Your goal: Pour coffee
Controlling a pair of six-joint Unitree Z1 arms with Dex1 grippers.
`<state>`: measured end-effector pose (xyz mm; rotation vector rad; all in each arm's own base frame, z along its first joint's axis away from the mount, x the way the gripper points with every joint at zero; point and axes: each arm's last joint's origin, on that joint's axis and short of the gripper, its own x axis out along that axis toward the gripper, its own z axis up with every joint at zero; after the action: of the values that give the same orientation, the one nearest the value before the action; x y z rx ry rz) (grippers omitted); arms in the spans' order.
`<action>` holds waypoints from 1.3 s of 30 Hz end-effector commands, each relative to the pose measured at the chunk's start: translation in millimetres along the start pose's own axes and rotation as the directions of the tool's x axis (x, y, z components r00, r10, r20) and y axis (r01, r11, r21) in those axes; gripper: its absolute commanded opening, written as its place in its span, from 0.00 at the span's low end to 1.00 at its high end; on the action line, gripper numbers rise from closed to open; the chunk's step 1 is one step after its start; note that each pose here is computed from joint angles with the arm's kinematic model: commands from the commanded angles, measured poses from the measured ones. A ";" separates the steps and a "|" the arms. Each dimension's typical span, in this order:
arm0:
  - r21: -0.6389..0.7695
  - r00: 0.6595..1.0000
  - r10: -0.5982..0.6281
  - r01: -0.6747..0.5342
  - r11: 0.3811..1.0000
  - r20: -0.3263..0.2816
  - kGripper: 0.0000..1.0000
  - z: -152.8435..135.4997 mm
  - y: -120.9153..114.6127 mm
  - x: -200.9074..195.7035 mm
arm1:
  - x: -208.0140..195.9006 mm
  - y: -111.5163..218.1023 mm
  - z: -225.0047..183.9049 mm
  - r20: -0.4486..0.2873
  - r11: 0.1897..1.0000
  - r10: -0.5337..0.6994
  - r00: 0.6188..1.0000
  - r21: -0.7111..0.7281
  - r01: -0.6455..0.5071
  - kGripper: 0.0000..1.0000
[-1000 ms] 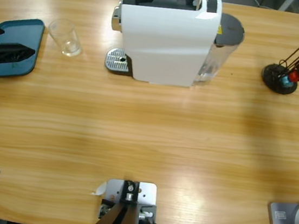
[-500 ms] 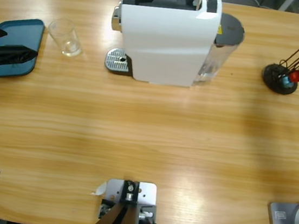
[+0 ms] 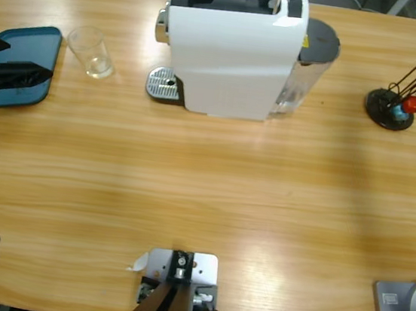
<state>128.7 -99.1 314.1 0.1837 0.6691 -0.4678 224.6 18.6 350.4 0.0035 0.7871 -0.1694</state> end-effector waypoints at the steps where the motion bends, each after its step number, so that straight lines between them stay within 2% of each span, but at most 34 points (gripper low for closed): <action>1: -0.010 0.998 0.015 -0.016 1.000 -0.059 0.97 -10.9 0.1 12.1 | -34.7 -13.3 4.9 0.039 0.999 -0.044 0.998 0.011 0.044 0.00; 7: -0.011 0.998 0.015 -0.016 1.000 -0.061 0.97 -11.0 0.0 12.9 | -60.9 -13.8 9.1 0.084 1.000 -0.016 0.996 -0.007 0.016 0.00; 10: -0.011 0.998 0.016 -0.016 1.000 -0.062 0.97 -10.5 -0.2 13.6 | -73.8 3.3 8.5 0.098 0.982 0.116 0.988 -0.161 -0.099 0.00; 11: -0.011 0.998 0.016 -0.016 1.000 -0.063 0.97 -10.4 -0.3 13.8 | -78.6 15.2 5.4 0.086 0.948 0.211 0.974 -0.263 -0.182 0.00; 13: -0.011 0.998 0.016 -0.016 1.000 -0.062 0.97 -10.4 -0.2 13.6 | -87.8 38.8 -7.4 0.013 0.835 0.357 0.934 -0.452 -0.313 0.00; 17: -0.010 0.998 0.016 -0.017 1.000 -0.065 0.97 -10.4 -0.4 14.5 | -105.0 78.1 -40.1 -0.173 0.492 0.565 0.807 -0.715 -0.498 0.00; 18: -0.010 0.998 0.016 -0.017 1.000 -0.067 0.97 -10.5 -0.5 14.9 | -107.3 87.3 -46.5 -0.216 0.401 0.593 0.775 -0.756 -0.518 0.00; 20: -0.010 0.998 0.011 -0.011 1.000 -0.069 0.97 -10.5 -0.8 15.3 | -108.3 100.4 -51.4 -0.262 0.284 0.615 0.743 -0.806 -0.520 0.00; 22: -0.010 0.997 0.007 -0.008 1.000 -0.071 0.97 -10.5 -1.0 15.5 | -107.8 112.0 -48.2 -0.278 0.214 0.633 0.722 -0.834 -0.509 0.00; 26: -0.009 0.997 0.006 -0.007 1.000 -0.075 0.97 -10.1 -1.4 16.9 | -115.0 142.1 -24.0 -0.267 0.149 0.678 0.685 -0.863 -0.483 0.00; 30: -0.009 0.997 0.006 -0.007 1.000 -0.075 0.97 -10.1 -1.4 16.9 | -112.2 187.5 8.7 -0.262 0.089 0.719 0.644 -0.884 -0.459 0.00; 34: -0.009 0.997 0.007 -0.007 1.000 -0.077 0.97 -10.6 -1.3 17.0 | -97.3 227.8 28.5 -0.266 0.066 0.728 0.632 -0.890 -0.451 0.00; 39: -0.008 0.997 0.007 -0.008 1.000 -0.080 0.97 -10.2 -1.6 18.2 | -73.3 264.6 34.8 -0.293 0.047 0.725 0.623 -0.882 -0.469 0.00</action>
<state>131.3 -101.2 310.3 0.1893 0.6863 -0.4641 201.4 238.1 446.5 -0.7493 0.3927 1.1192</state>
